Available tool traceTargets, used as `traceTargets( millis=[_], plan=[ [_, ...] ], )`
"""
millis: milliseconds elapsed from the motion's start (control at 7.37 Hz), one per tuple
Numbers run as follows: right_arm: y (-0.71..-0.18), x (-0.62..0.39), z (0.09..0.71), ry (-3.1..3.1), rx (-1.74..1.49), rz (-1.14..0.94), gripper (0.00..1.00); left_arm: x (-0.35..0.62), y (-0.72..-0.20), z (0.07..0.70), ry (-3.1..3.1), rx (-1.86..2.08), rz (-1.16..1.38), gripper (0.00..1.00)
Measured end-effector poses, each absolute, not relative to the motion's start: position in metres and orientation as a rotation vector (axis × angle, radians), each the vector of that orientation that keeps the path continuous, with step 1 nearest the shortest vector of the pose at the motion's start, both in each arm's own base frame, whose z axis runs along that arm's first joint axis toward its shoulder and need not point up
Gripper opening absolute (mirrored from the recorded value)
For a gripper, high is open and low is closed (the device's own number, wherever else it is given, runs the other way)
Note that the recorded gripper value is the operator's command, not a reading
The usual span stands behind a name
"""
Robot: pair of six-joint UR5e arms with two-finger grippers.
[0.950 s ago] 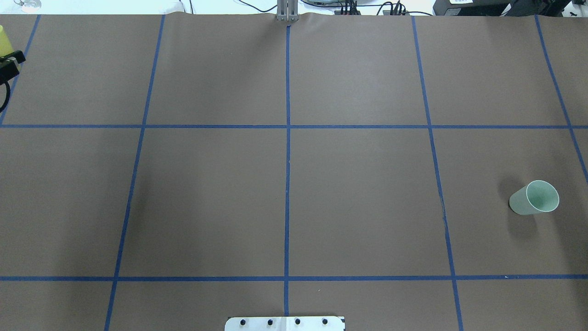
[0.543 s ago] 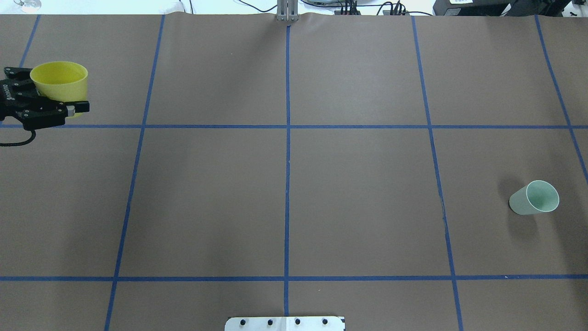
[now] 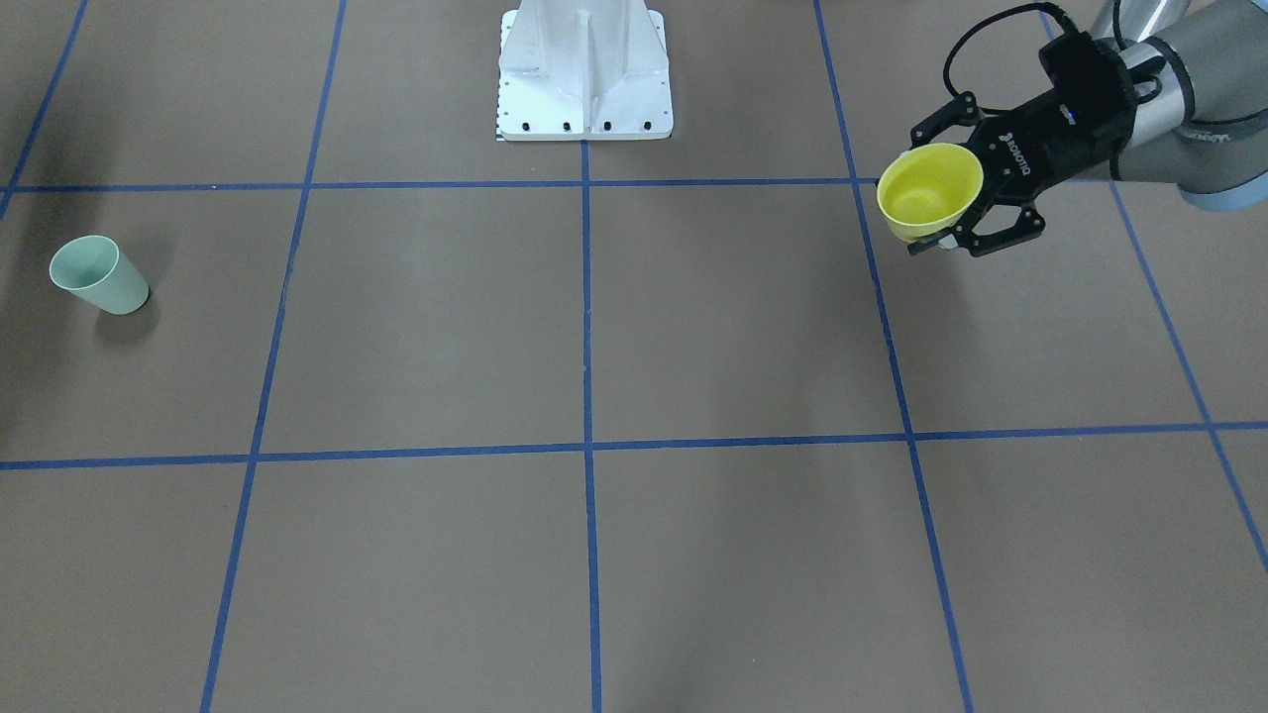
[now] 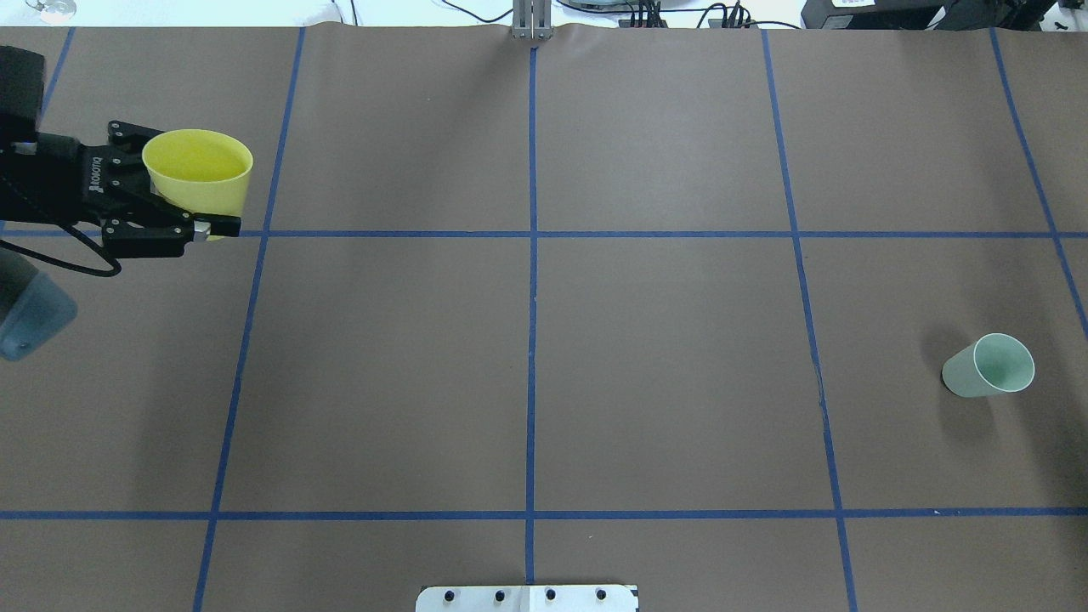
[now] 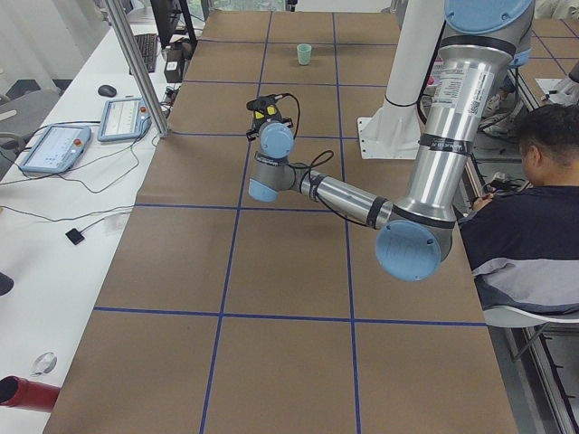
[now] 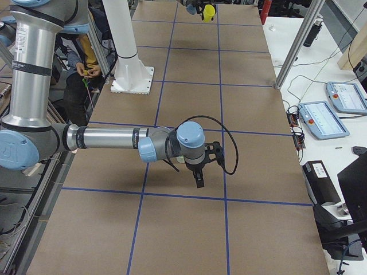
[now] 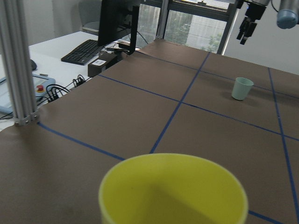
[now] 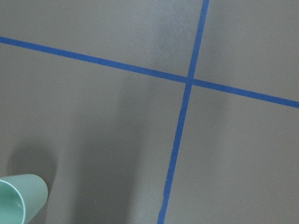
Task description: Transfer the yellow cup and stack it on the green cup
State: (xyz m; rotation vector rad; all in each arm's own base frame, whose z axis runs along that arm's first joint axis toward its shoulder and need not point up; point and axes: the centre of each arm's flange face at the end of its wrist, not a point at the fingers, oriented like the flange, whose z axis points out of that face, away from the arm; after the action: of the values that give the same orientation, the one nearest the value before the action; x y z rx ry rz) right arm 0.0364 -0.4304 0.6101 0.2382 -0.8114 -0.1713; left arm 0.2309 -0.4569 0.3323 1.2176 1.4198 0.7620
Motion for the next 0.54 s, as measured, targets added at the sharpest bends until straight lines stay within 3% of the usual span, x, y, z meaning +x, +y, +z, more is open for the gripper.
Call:
traceTargets(
  millis=[271, 543],
  plan=[
    [-0.436, 0.032, 0.586, -0.869, 0.280, -0.140, 1.00, 0.280, -0.443, 0.312, 1.470, 1.239, 0.759, 0.00],
    [-0.447, 0.012, 0.519, -1.019, 0.270, -0.066, 1.00, 0.318, -0.439, 0.290, 1.494, 1.270, 0.759, 0.00]
  ],
)
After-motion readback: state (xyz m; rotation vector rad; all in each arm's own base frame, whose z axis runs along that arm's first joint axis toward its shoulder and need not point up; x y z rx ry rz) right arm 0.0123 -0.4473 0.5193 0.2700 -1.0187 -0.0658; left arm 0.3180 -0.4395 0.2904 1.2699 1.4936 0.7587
